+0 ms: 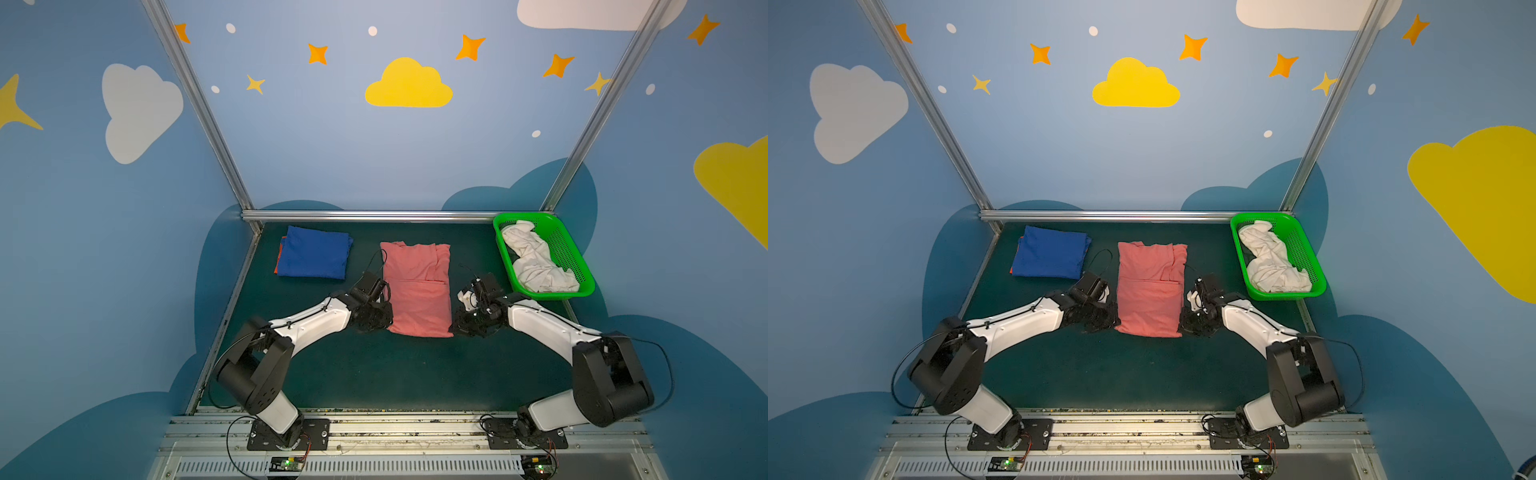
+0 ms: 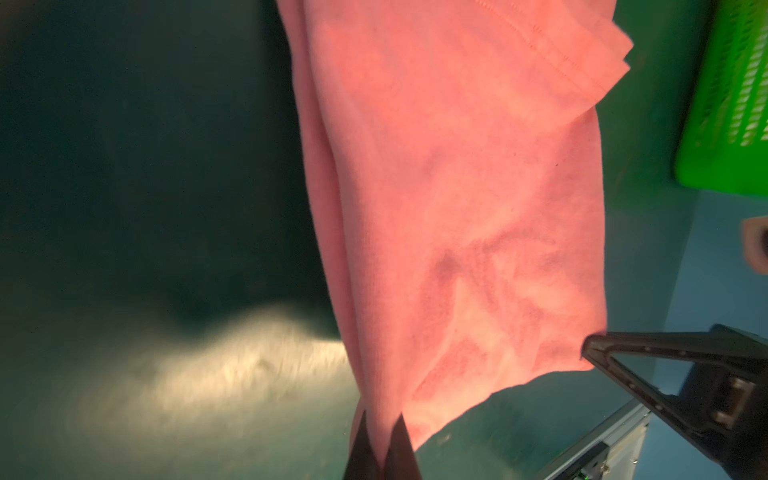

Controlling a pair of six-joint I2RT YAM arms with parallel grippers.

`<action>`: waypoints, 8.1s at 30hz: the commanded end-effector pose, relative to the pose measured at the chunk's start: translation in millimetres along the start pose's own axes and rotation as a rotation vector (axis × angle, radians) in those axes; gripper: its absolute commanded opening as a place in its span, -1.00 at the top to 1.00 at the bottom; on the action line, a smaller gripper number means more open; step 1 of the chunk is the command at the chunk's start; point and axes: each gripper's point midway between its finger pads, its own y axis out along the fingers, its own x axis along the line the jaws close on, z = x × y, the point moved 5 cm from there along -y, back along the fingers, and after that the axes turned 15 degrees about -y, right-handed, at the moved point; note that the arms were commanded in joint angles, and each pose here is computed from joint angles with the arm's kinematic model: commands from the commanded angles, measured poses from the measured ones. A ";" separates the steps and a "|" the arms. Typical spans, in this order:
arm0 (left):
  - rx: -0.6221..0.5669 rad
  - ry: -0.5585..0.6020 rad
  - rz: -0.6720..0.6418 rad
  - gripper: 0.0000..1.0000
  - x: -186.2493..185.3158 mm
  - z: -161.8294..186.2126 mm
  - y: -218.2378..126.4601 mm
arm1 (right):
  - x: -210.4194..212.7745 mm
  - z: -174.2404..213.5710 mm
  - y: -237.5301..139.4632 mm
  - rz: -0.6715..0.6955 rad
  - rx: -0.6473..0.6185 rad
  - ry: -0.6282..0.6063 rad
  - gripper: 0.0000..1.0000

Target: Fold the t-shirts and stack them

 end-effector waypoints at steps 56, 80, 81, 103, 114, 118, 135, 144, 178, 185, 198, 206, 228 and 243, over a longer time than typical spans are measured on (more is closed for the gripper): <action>-0.124 0.102 -0.008 0.80 -112.3 -174.7 1.2 | -33.1 -172.0 -54.4 0.105 -0.170 0.048 1.00; -0.120 0.096 0.194 0.33 -145.6 -187.8 0.5 | -19.2 -193.4 -48.8 -0.009 -0.202 -0.009 0.17; -0.093 0.094 0.196 0.47 -144.1 -181.2 8.0 | -16.3 -191.3 -42.5 -0.036 -0.192 -0.015 0.37; 0.080 -0.131 0.268 0.80 -92.5 -254.1 144.2 | -74.4 -241.7 72.7 -0.157 -0.005 0.077 1.00; -0.024 -0.062 0.289 0.73 -112.9 -268.5 90.6 | -50.7 -244.4 35.8 -0.209 -0.051 0.023 0.47; -0.107 0.006 0.265 0.47 -123.9 -268.3 43.3 | -31.3 -239.5 -4.5 -0.188 -0.108 -0.045 0.11; -0.058 -0.037 0.073 -0.95 -48.5 -218.3 48.6 | -79.6 -161.6 -3.9 0.091 -0.032 -0.008 -0.45; 0.053 -0.096 0.084 -0.97 -42.4 -188.8 99.5 | -88.5 -143.7 40.2 0.018 0.018 0.076 -0.47; -0.064 -0.009 -0.028 0.91 -54.3 -218.1 87.6 | -68.7 -135.2 13.4 0.026 -0.062 0.097 -0.44; -0.130 0.090 -0.158 0.91 -37.8 -254.8 37.4 | -69.9 -126.9 -20.1 0.050 -0.129 0.098 -0.45; -0.309 0.234 -0.280 0.91 -40.0 -300.7 -58.6 | -71.7 -123.7 -22.7 0.054 -0.128 0.109 -0.44; -0.397 0.251 -0.271 0.91 -38.5 -311.1 -103.0 | -71.1 -124.1 -22.8 0.051 -0.127 0.110 -0.44; -0.569 0.276 -0.197 0.91 -59.2 -307.4 -185.6 | -68.9 -118.8 -11.1 0.005 -0.113 0.112 -0.43; -0.554 0.182 -0.228 0.91 -9.9 -335.0 -182.4 | -69.6 -119.7 -2.3 0.003 -0.092 0.122 -0.43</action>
